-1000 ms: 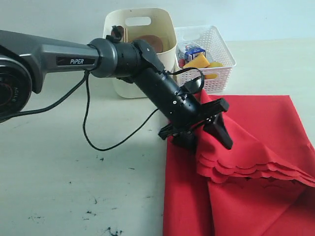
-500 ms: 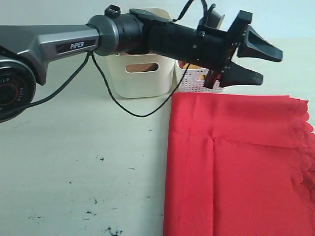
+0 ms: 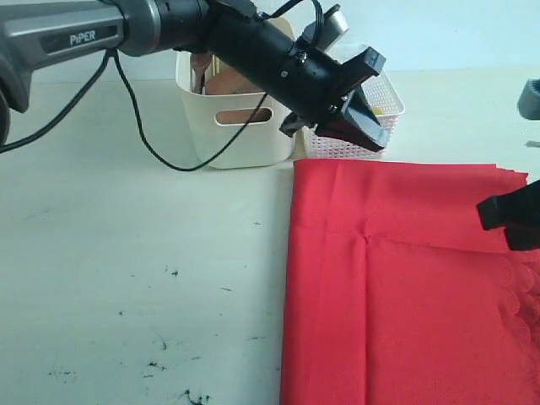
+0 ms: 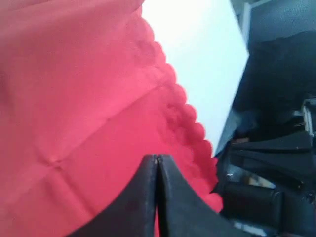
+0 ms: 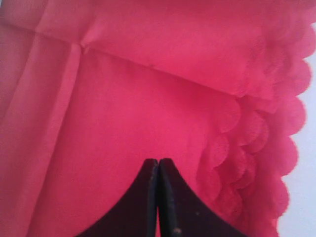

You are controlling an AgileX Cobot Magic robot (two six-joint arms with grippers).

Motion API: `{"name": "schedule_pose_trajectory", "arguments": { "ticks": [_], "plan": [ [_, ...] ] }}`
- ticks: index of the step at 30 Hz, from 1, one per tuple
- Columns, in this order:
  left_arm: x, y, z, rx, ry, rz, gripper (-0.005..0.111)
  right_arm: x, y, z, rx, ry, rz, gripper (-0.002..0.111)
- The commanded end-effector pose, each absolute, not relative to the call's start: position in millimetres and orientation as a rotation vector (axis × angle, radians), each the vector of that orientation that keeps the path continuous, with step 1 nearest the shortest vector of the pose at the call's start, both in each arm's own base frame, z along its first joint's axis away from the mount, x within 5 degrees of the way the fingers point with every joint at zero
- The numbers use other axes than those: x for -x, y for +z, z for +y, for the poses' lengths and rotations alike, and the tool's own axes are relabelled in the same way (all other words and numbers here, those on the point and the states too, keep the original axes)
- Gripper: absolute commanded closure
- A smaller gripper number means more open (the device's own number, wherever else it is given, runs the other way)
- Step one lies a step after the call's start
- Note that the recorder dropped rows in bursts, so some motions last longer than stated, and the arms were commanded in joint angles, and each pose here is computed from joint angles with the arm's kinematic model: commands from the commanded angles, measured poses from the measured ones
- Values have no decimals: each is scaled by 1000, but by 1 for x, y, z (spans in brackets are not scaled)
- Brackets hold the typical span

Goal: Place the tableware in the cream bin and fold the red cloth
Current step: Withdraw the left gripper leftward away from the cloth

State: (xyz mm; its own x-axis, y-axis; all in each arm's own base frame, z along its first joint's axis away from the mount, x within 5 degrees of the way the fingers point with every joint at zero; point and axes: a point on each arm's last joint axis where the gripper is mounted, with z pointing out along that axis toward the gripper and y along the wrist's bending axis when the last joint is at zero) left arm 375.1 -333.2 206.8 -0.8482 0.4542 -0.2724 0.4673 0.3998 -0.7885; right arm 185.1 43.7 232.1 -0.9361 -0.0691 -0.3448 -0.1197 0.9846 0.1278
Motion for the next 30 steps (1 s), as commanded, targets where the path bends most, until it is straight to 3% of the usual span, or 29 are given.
{"name": "schedule_pose_trajectory", "arguments": {
  "ticks": [1,12,21,30],
  "plan": [
    [-372,233,-316,-964,-1179,2651,107,-201,214,54,146,318,2831,108],
    [-340,273,-269,-963,-736,2718,107,-227,168,65,128,403,2914,108],
    [-285,299,-221,-825,-625,2590,107,-231,141,97,284,366,2911,108],
    [-222,321,-174,-735,-599,2429,107,-239,120,96,219,301,2933,108]
  ]
}}
